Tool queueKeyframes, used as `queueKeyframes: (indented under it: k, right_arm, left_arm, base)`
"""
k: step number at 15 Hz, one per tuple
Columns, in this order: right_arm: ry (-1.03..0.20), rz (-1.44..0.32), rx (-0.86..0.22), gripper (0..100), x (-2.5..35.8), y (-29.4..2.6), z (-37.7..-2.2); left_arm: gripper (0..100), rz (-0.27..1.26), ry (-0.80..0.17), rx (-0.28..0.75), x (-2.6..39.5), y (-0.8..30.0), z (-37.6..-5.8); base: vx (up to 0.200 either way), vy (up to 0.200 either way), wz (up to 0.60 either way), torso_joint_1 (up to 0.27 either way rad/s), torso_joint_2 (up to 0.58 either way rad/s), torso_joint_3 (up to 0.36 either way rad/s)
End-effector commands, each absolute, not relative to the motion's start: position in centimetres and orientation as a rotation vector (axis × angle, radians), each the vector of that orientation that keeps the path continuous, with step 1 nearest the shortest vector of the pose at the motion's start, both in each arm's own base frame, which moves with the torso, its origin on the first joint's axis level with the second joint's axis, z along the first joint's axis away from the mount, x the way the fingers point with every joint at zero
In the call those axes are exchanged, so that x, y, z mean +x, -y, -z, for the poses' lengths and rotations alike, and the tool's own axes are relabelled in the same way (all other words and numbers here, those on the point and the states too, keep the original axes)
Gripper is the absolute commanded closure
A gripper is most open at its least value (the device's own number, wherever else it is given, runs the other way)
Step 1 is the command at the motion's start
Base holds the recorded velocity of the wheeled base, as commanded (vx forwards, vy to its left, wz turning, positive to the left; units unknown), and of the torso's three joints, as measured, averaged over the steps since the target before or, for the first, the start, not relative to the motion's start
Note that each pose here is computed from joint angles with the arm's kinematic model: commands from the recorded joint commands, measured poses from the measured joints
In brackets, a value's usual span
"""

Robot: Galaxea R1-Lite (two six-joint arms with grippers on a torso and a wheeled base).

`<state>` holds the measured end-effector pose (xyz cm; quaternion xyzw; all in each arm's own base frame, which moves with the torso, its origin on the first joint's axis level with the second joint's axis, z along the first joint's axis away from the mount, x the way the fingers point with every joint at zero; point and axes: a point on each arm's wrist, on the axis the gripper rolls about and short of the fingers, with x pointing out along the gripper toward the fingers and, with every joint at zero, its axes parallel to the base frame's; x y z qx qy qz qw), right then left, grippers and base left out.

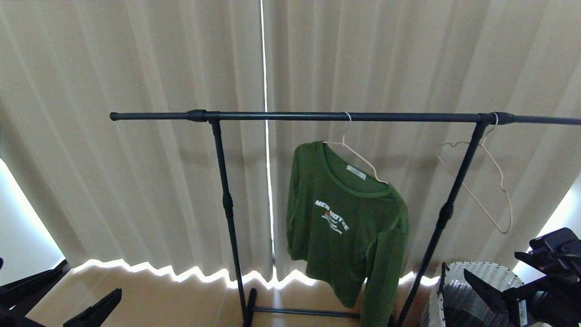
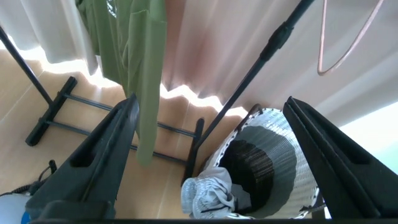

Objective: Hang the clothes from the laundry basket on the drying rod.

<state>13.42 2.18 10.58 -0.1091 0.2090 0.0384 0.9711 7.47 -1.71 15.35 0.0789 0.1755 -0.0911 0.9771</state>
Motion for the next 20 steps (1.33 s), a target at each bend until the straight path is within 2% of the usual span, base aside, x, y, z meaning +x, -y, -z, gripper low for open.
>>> queueKeyframes:
  k: [1, 20]
  right_arm:
    - [-0.423, -0.078, -0.222, 0, 13.42, -2.18, -10.56]
    - [-0.456, -0.093, -0.266, 0, 12.99, -2.13, -9.90]
  left_arm:
    - [0, 0.184, -0.360, 0.161, 7.49, 1.71, -15.23]
    - [0, 0.195, -0.364, 0.173, 7.37, 1.76, -14.65]
  base:
    - [0.000, 0.000, 0.00, -0.110, 0.25, 0.134]
    - [0.000, 0.000, 0.00, -0.185, 0.48, 0.291]
